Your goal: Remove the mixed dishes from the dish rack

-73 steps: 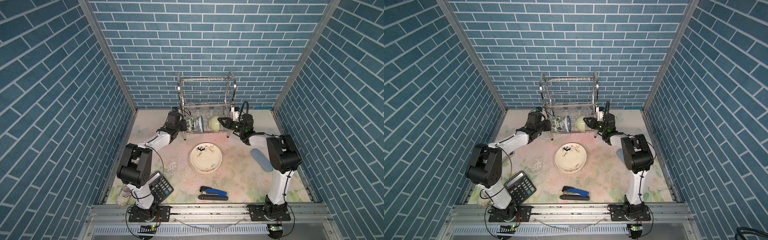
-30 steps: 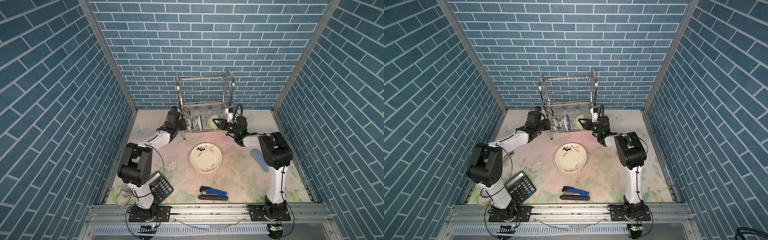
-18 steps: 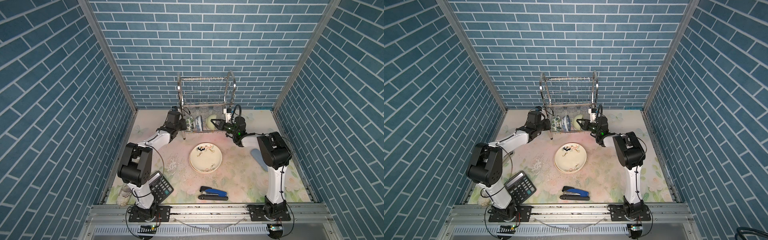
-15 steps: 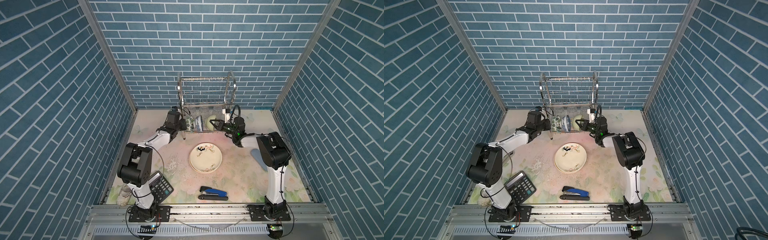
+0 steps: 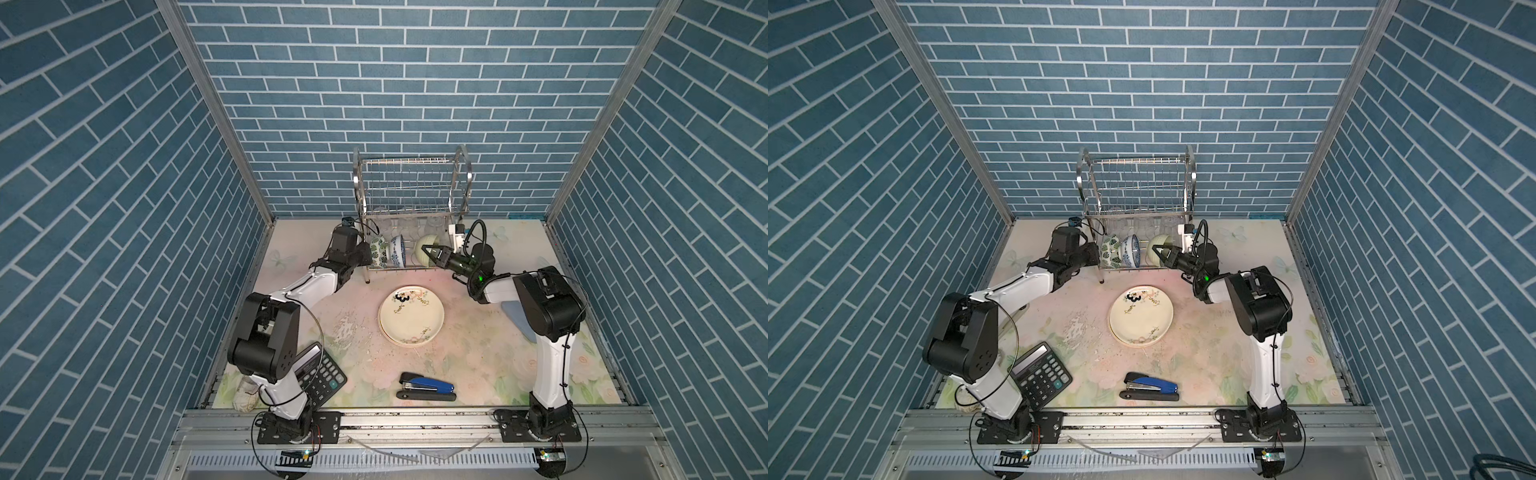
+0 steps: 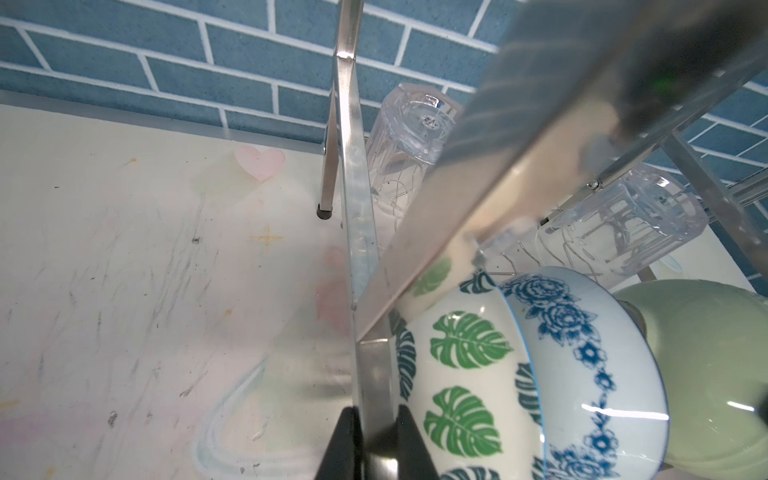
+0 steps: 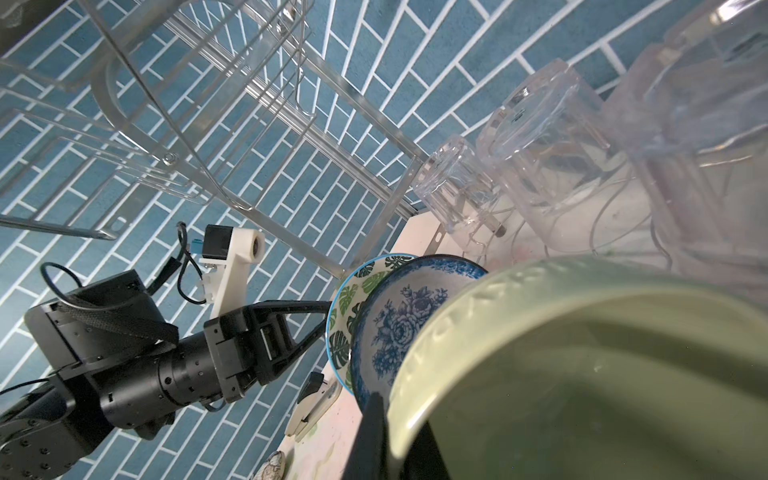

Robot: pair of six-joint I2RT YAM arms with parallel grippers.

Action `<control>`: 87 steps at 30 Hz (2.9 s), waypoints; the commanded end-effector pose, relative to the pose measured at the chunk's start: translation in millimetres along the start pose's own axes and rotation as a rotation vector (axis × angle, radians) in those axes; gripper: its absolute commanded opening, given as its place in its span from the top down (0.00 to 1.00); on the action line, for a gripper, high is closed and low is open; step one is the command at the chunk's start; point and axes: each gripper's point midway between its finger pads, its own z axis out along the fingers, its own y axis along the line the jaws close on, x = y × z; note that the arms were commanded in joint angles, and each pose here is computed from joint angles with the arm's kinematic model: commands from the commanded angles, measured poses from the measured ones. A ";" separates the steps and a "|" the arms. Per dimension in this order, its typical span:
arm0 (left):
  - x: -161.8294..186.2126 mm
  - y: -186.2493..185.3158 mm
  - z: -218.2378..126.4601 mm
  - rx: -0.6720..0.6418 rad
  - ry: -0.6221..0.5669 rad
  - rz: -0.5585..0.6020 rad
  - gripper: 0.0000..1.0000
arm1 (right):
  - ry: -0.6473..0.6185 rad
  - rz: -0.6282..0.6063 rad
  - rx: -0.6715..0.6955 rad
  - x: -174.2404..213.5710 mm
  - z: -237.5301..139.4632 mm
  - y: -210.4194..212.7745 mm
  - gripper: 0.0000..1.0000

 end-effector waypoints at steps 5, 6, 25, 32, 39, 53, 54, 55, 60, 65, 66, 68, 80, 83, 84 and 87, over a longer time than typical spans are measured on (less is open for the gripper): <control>-0.1 -2.4 -13.4 0.011 0.003 0.021 0.98 | 0.007 0.048 -0.167 -1.6 2.0 25.1 1.00; 0.5 -2.2 -12.9 0.011 0.005 0.022 0.98 | 0.008 0.040 -0.171 -2.1 1.9 27.6 1.00; -2.6 -3.0 -9.4 0.010 0.001 0.018 0.97 | 0.041 -0.064 -0.339 -13.7 0.1 120.6 1.00; -0.6 -2.1 -5.0 0.005 0.010 0.024 0.97 | 0.050 -0.055 -0.343 -1.8 -13.8 138.5 1.00; 2.1 -4.4 -3.5 0.021 0.019 0.022 0.97 | 0.059 -0.040 -0.295 14.9 -35.7 148.2 1.00; -2.1 -4.2 -16.3 0.031 0.000 0.018 0.97 | 0.363 -0.243 0.453 101.0 -118.9 123.9 1.00; -1.8 -4.4 -16.8 0.033 0.000 0.016 0.97 | 0.386 -0.251 0.519 103.4 -128.7 120.1 1.00; -1.3 -4.4 -16.9 0.034 0.002 0.015 0.97 | 0.408 -0.261 0.585 105.2 -138.4 115.9 1.00; -1.8 -4.9 -19.8 0.037 -0.002 0.014 0.97 | 0.498 -0.311 0.815 106.7 -173.5 101.8 1.00; -4.5 -6.5 -22.0 0.043 -0.010 0.013 0.97 | 0.618 -0.360 0.977 108.0 -189.8 83.7 1.00; -5.4 -7.2 -22.2 0.046 -0.012 0.013 0.96 | 0.645 -0.371 1.007 108.5 -191.8 78.8 1.00; -5.2 -7.3 -22.0 0.046 -0.010 0.012 0.96 | 0.701 -0.391 1.047 110.8 -193.4 70.3 1.00; -2.4 -7.2 -18.6 0.048 0.001 0.007 0.96 | 0.880 -0.428 1.077 131.3 -171.6 34.3 1.00; -3.0 -7.9 -18.5 0.050 0.001 0.003 0.96 | 0.909 -0.436 1.083 135.8 -166.9 25.1 1.00; -3.1 -8.3 -18.2 0.053 0.001 0.001 0.96 | 0.915 -0.437 1.088 136.7 -165.8 21.6 1.00; -4.0 -9.7 -18.1 0.059 0.001 -0.001 0.96 | 0.926 -0.428 1.089 140.2 -162.1 13.2 1.00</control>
